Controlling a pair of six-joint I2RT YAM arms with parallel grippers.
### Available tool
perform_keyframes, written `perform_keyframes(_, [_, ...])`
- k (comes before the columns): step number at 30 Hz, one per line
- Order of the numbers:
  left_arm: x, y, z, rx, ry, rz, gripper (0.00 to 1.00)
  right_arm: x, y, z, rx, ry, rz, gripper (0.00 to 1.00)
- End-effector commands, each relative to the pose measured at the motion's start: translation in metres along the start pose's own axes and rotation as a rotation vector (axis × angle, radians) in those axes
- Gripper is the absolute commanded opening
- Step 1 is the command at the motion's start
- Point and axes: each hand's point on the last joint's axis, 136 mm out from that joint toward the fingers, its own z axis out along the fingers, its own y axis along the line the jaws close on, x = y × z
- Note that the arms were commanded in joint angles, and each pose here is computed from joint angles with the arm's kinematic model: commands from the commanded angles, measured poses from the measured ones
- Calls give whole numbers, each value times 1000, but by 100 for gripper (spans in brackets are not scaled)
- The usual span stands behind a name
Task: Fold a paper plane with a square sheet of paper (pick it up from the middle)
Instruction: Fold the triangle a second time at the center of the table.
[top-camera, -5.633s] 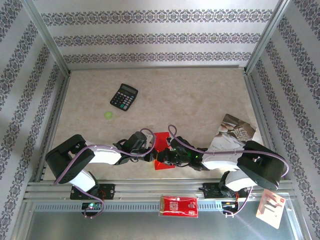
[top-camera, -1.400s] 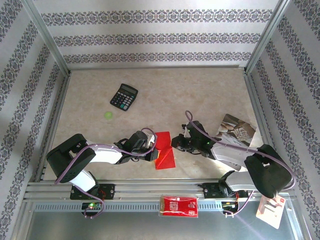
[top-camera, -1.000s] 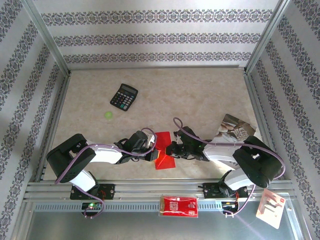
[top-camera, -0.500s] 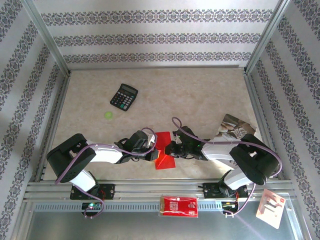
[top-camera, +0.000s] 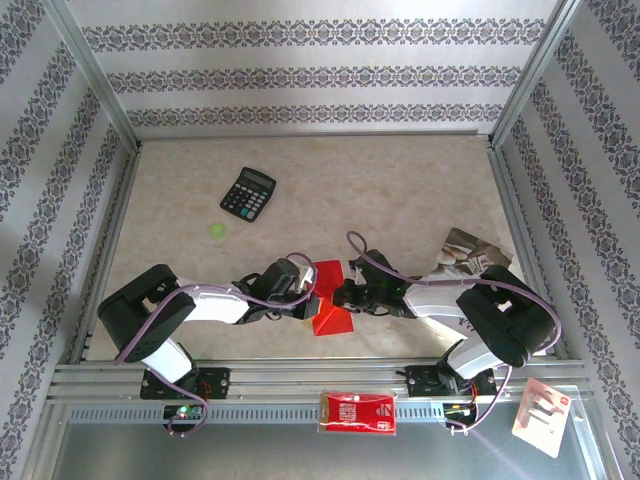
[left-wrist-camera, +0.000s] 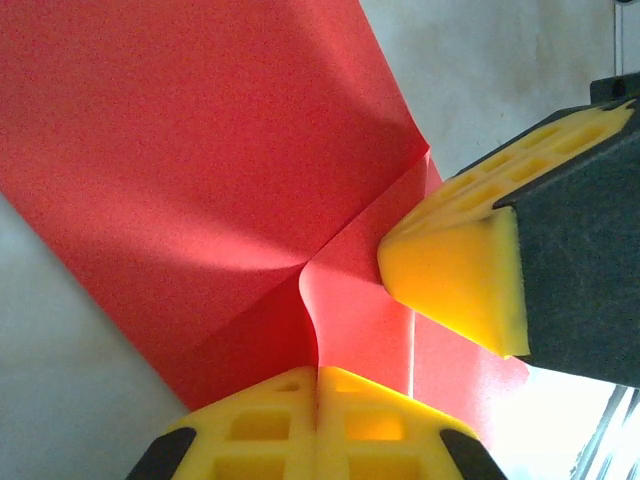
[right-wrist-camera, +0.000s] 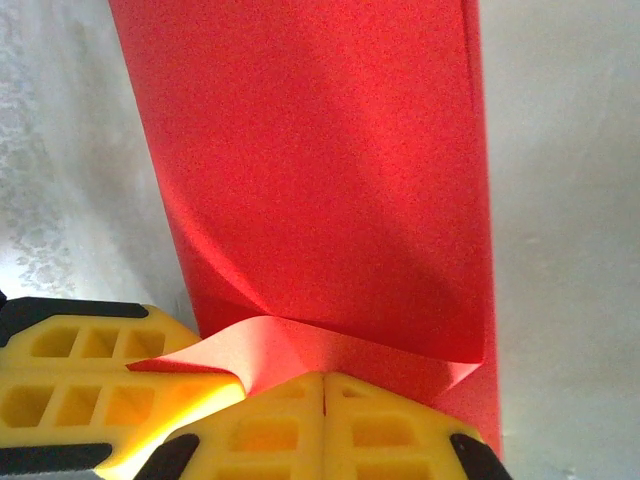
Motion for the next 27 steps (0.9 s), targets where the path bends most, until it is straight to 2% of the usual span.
perform_keyframes(1, [31, 48, 2, -198, 105, -4, 4, -8, -12, 3, 40, -27, 2, 0])
perform_keyframes(6, [11, 46, -1, -218, 79, 23, 15, -19, -12, 6, 44, -51, 7, 0])
perform_keyframes(11, [-14, 47, -18, -288, 34, 69, 33, -30, -9, 12, 37, -64, 10, 0])
perform_keyframes(15, [-24, 45, -41, -331, -16, 76, 40, -31, -9, 16, 31, -60, 17, 0])
perform_keyframes(18, [-20, 34, -55, -280, -59, 20, 44, -30, -10, 18, 30, -54, 23, 0])
perform_keyframes(20, [-17, 15, -57, -185, -77, -17, 40, -29, -12, 18, 34, -52, 28, 0])
perform_keyframes(23, [-15, -18, -49, -28, -62, -49, 14, -28, -14, 18, 37, -48, 29, 0])
perform_keyframes(25, [-18, -31, -43, 37, -52, -61, 2, -26, -16, 18, 40, -47, 29, 0])
perform_keyframes(27, [-21, -34, -36, 55, -46, -61, 0, -24, -20, 18, 48, -43, 35, 0])
